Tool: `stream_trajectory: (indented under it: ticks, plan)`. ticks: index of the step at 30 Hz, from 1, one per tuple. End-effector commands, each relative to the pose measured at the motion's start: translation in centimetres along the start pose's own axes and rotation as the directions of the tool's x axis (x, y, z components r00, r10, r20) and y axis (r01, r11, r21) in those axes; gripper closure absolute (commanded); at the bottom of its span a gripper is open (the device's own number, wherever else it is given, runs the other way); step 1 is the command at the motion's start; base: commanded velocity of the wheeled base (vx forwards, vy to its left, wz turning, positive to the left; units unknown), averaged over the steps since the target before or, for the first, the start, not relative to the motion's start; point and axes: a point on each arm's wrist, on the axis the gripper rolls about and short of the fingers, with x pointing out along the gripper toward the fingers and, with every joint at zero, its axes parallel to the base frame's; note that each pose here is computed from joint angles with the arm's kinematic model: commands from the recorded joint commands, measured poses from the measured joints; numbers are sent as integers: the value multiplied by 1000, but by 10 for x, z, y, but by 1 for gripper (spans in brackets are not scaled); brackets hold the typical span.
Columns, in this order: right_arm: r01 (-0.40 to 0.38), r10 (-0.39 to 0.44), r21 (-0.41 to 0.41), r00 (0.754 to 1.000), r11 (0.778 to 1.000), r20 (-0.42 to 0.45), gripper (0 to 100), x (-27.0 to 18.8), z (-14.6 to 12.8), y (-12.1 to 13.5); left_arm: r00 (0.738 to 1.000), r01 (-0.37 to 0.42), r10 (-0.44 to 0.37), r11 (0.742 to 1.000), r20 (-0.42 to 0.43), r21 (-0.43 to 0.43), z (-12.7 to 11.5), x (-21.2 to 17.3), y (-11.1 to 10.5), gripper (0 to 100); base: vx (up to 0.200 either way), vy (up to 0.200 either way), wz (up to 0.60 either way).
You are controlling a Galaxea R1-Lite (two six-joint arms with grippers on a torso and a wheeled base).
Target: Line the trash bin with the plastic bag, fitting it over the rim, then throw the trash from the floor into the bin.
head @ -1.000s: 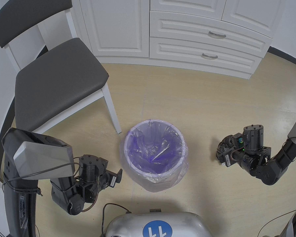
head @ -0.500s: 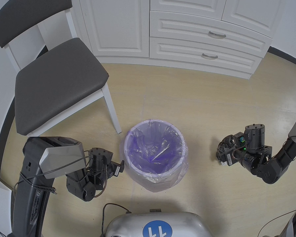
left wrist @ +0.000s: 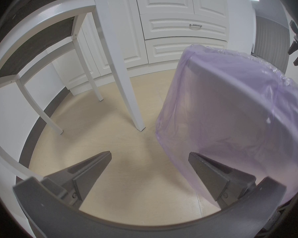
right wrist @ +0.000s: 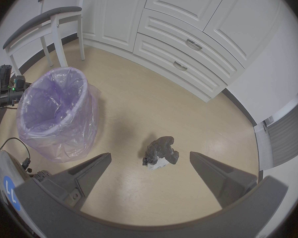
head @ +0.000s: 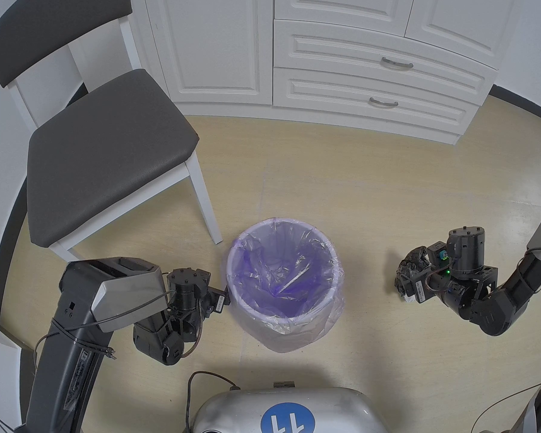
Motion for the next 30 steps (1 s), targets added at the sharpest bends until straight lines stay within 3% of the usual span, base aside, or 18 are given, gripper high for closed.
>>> stream_trajectory:
  ticks: [1,3,10,14,17,23,26,30]
  plan:
    - [1,-1,1,1000,1000,2,0,-1,0,0,1000,1,0,1000,-30,11,-8,-3,2,0,0,0,0]
    - [1,-1,1,1000,1000,2,0,-1,0,0,1000,1,0,1000,-30,11,-8,-3,2,0,0,0,0]
    - [-17,17,16,999,1000,47,0,-4,1,-4,999,-48,48,999,-19,-12,1,-29,31,0,0,0,0]
    - [-13,13,1,994,1000,105,0,-11,3,-9,998,-33,32,999,-51,-9,2,-68,39,0,0,0,0]
    - [4,-3,-2,986,1000,165,0,-32,10,-15,997,18,-22,998,-78,-56,22,-117,36,0,0,0,0]
    - [33,-34,8,970,999,242,0,-81,18,-30,996,84,-81,990,26,-109,64,-171,37,0,0,0,0]
    - [102,-100,5,964,995,245,0,-103,19,-44,989,135,-126,983,77,-121,78,-203,35,0,0,0,0]
    - [102,-102,12,971,995,215,0,-125,26,-59,976,190,-173,973,136,-129,90,-238,36,0,0,0,0]
